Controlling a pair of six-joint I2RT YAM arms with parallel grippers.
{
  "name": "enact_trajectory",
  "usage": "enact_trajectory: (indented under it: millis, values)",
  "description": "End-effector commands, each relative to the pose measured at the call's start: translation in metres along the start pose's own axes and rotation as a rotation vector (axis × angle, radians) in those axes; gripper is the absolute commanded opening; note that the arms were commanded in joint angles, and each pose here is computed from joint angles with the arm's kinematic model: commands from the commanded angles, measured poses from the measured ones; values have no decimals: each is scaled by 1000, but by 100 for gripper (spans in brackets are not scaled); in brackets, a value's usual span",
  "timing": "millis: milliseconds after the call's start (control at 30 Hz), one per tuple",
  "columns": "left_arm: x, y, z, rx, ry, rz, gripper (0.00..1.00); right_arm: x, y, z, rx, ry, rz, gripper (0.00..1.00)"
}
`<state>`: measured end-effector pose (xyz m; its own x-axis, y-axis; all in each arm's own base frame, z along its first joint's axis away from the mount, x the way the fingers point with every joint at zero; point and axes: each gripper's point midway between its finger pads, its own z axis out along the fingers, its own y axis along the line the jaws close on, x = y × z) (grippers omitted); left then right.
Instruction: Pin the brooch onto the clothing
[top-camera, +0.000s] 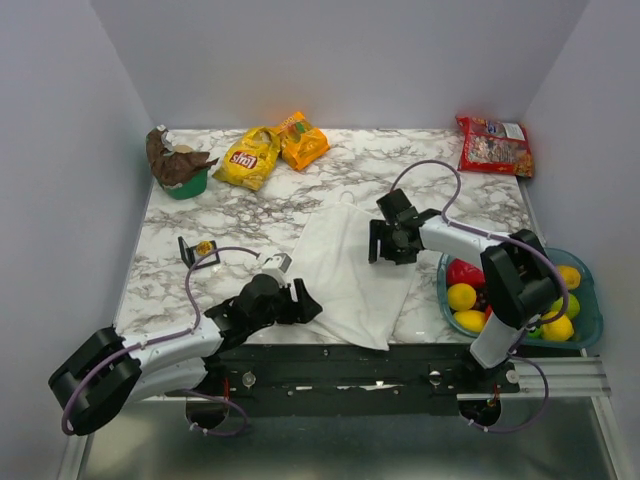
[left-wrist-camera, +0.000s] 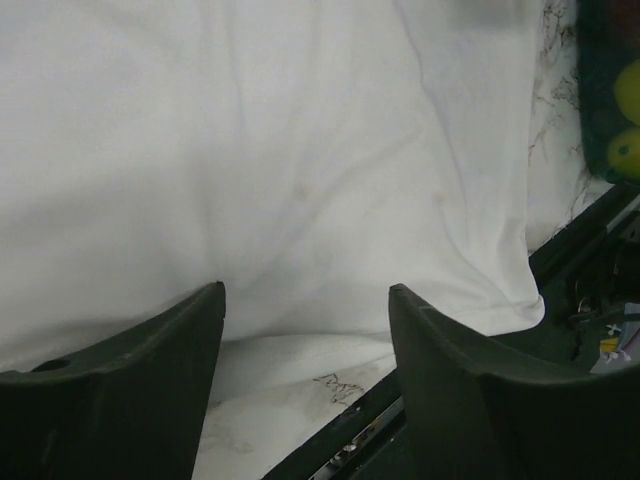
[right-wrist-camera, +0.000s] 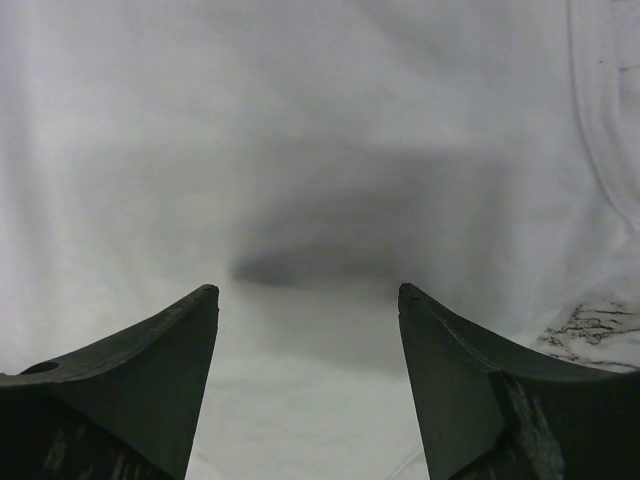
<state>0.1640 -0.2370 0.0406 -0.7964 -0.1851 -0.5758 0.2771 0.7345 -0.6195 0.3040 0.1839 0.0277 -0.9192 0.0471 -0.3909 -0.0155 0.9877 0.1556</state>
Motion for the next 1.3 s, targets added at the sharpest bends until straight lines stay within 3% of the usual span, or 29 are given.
enact_trajectory:
  millis: [0, 100, 367, 567, 800, 1033, 1267]
  values:
    - [-21, -5, -12, -41, -57, 24, 88, -6, -3, 16, 29, 18, -13, 80]
    - [-40, -18, -22, -29, -92, 59, 99, -11, -6, 23, 50, 30, -12, 80]
    - [-103, -29, -54, -10, -107, 89, 99, -19, -14, 42, 89, 83, -20, 81]
    - [-153, -6, -84, -116, -138, 160, 99, -43, -14, 47, 105, 76, -51, 82]
    - [-180, 29, -98, -234, -113, 160, 99, -68, -9, 45, 95, 67, -121, 85]
    - [-205, 73, -118, -531, -95, 249, 96, -114, 19, -14, -32, -87, -176, 86]
    - [-208, 110, -115, -713, -43, 283, 97, -150, 53, -117, -233, -336, -185, 86]
